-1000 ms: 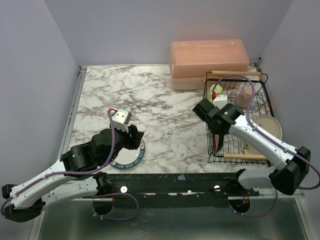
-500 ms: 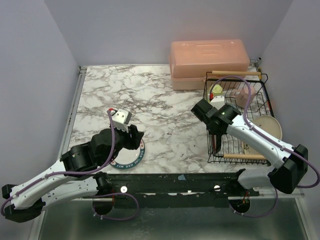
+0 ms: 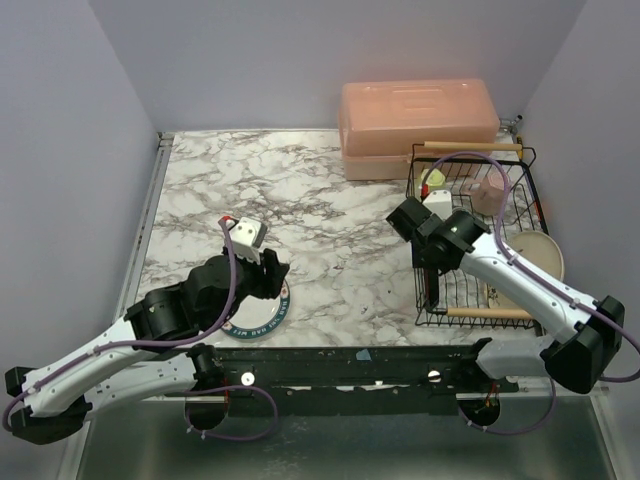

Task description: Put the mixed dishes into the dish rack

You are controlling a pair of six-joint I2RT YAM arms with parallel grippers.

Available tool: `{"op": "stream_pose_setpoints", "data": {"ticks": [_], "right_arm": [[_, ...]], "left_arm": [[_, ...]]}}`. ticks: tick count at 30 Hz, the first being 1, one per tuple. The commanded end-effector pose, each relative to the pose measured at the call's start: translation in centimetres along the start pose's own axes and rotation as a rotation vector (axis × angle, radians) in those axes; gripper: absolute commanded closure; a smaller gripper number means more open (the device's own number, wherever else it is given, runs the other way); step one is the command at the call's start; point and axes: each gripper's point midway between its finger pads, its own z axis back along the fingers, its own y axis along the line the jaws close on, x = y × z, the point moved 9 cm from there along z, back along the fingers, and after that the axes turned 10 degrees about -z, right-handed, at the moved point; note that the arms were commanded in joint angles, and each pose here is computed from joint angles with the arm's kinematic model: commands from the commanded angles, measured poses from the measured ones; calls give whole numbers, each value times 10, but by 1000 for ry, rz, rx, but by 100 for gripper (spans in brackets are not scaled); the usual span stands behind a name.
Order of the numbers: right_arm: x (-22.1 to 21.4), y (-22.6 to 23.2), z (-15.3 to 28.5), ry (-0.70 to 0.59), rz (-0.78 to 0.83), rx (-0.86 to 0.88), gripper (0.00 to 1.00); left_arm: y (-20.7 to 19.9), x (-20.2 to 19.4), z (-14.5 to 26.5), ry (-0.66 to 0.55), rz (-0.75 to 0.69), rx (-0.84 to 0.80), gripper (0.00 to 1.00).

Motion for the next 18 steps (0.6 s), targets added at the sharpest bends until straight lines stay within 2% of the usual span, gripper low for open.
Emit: {"op": "stream_pose_setpoints", "data": {"ticks": [1, 7, 12, 18], "right_arm": [[8, -3, 11, -50, -47, 71, 44], [12, -6, 18, -75, -64, 128, 31], [19, -5, 30, -112, -92, 232, 26], [30, -4, 48, -177, -126, 400, 19]], "left_arm": [[-3, 5, 0, -1, 5, -20, 47], [-3, 5, -2, 12, -1, -16, 46], [-4, 3, -3, 23, -6, -16, 36], [-7, -2, -10, 62, -11, -15, 32]]}}
